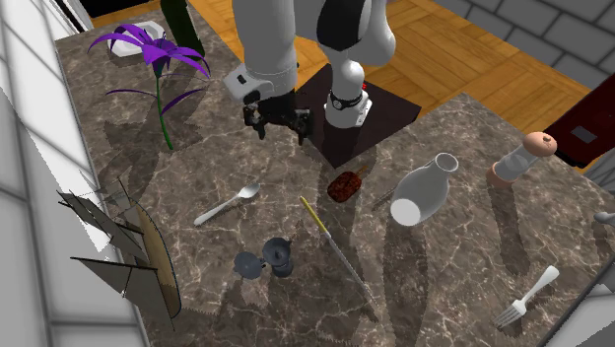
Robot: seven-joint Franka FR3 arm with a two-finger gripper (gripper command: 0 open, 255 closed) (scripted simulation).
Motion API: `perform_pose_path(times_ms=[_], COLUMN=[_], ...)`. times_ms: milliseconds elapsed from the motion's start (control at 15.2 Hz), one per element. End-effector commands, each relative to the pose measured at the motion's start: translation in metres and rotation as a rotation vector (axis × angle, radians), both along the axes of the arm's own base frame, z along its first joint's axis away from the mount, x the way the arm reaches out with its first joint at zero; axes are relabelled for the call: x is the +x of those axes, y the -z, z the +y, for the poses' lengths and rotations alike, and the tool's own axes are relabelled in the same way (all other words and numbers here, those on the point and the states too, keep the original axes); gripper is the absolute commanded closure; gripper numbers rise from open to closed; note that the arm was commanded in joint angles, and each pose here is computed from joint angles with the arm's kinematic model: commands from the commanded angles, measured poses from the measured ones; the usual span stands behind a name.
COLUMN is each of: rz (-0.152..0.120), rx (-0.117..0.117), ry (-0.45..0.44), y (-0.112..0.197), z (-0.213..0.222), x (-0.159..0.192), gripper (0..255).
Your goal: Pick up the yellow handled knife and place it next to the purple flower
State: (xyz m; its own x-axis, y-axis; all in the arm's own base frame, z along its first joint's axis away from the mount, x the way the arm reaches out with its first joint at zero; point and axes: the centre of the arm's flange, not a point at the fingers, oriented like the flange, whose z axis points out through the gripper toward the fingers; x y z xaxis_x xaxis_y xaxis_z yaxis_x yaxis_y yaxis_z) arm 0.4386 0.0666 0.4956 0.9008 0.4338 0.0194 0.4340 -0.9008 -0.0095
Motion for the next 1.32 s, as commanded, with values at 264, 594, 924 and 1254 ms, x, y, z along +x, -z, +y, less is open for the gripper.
perform_pose_path(times_ms=[264,594,924,1254], rz=[0.006,0.011,0.016,0.022], rx=[-0.010,-0.018,-0.027,-0.035], ry=[-0.225,-0.409,-0.594,-0.779], y=[0.036,0.065,0.096,0.127], z=[0.058,0.112,0.170,0.230], x=[0.045,0.072,0.088,0.093], gripper=[0,0,0,0])
